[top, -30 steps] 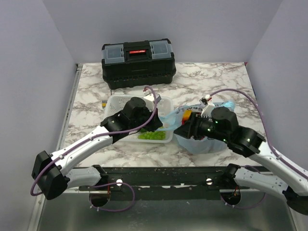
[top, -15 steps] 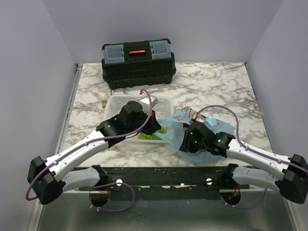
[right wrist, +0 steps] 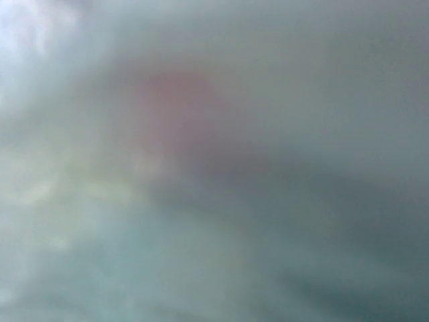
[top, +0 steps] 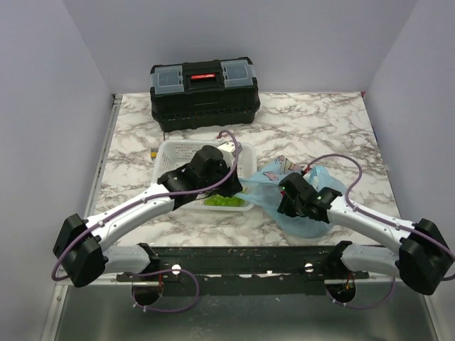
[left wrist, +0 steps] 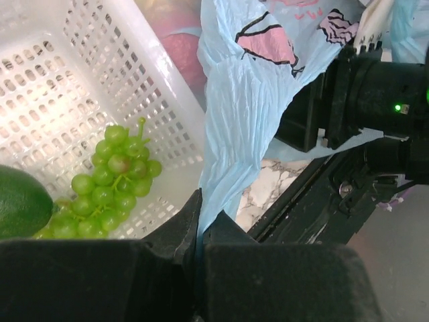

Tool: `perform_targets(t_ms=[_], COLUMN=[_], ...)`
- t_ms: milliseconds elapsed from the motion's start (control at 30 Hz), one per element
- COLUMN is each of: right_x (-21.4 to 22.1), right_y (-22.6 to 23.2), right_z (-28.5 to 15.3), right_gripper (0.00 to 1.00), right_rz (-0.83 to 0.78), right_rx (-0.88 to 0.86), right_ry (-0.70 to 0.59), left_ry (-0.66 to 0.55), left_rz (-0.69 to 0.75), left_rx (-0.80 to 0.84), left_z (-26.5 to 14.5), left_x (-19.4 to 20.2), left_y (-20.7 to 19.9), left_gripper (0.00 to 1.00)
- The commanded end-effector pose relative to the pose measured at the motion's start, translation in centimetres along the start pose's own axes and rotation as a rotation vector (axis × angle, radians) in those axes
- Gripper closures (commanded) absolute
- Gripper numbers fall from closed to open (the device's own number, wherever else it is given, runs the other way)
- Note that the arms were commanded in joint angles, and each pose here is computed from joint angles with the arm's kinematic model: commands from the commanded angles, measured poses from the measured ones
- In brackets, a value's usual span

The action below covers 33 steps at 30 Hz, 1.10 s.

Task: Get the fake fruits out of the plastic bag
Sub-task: Adjust the plastic bag at the center of the board, then take out the fake fruit from the plastic bag.

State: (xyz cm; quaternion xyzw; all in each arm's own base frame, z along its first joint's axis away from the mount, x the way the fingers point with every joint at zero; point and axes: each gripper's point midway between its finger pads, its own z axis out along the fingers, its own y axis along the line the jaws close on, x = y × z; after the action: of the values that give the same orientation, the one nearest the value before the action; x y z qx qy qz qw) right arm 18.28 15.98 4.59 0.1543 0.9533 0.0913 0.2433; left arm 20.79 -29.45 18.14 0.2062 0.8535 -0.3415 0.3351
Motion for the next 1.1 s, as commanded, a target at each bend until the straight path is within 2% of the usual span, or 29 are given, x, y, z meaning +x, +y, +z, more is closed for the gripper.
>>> perform_targets(t_ms=[0, 100, 167, 200, 300, 367, 433, 533, 633, 833, 933, 1000, 1067], right_x=[-4.8, -8.5, -9.7, -9.7, -8.5, -6.8, -5.2, -5.3, -7.1, -10.9, -11.4, -11.3, -11.5], right_y=[-2.7, -2.4, -0.4, 0.3, 1.6, 2.6, 4.6, 5.3, 4.1, -2.2, -2.3, -2.0, -1.6], right_z=[1.5, 2.0, 1.5, 1.2, -0.4, -1.8, -3.7, -6.1, -7.2, -5.4, -3.6, -2.4, -1.3], right_gripper=[0.52, 0.51, 0.49, 0.48, 0.31, 0.26, 0.25, 0.26, 0.27, 0.32, 0.36, 0.46, 0.48], right_rz=[0.062, 0.038, -0.069, -0.11, -0.187, -0.203, -0.191, -0.107, -0.033, 0.129, 0.134, 0.14, 0.142], right_rx=[0.132, 0.121, 0.049, 0.014, -0.099, -0.199, -0.358, -0.422, -0.366, 0.013, 0.059, 0.072, 0.065], right_ry=[-0.124, -0.188, -0.181, -0.164, -0.108, -0.043, 0.017, 0.004, -0.099, -0.305, -0.32, -0.312, -0.317], left_ry=[-0.031, -0.019, -0.006, -0.001, -0.004, -0.005, 0.006, 0.028, 0.043, 0.066, 0.066, 0.073, 0.071], left_rz=[0.023, 0.04, 0.058, 0.067, 0.087, 0.094, 0.092, 0.075, 0.052, 0.038, 0.033, 0.027, 0.023], left_rx=[0.029, 0.017, -0.004, -0.02, -0.075, -0.082, -0.064, -0.036, -0.009, 0.042, 0.034, 0.04, 0.052], left_z=[1.1, 2.2, 2.6, 2.7, 2.6, 2.3, 2.2, 2.1, 1.9, 1.3, 1.3, 1.3, 1.4], left_x=[-3.1, -4.2, -5.0, -5.2, -5.7, -5.5, -5.0, -3.9, -2.7, -1.5, -1.0, -0.8, -0.7], left_y=[-1.3, -1.4, -1.3, -1.1, -0.1, 0.1, 0.0, -0.3, -0.5, -1.3, -1.0, -1.1, -1.3], left_gripper=[1.0, 1.0, 1.0, 1.0, 1.0, 1.0, 1.0, 1.0, 1.0, 1.0, 1.0, 1.0, 1.0])
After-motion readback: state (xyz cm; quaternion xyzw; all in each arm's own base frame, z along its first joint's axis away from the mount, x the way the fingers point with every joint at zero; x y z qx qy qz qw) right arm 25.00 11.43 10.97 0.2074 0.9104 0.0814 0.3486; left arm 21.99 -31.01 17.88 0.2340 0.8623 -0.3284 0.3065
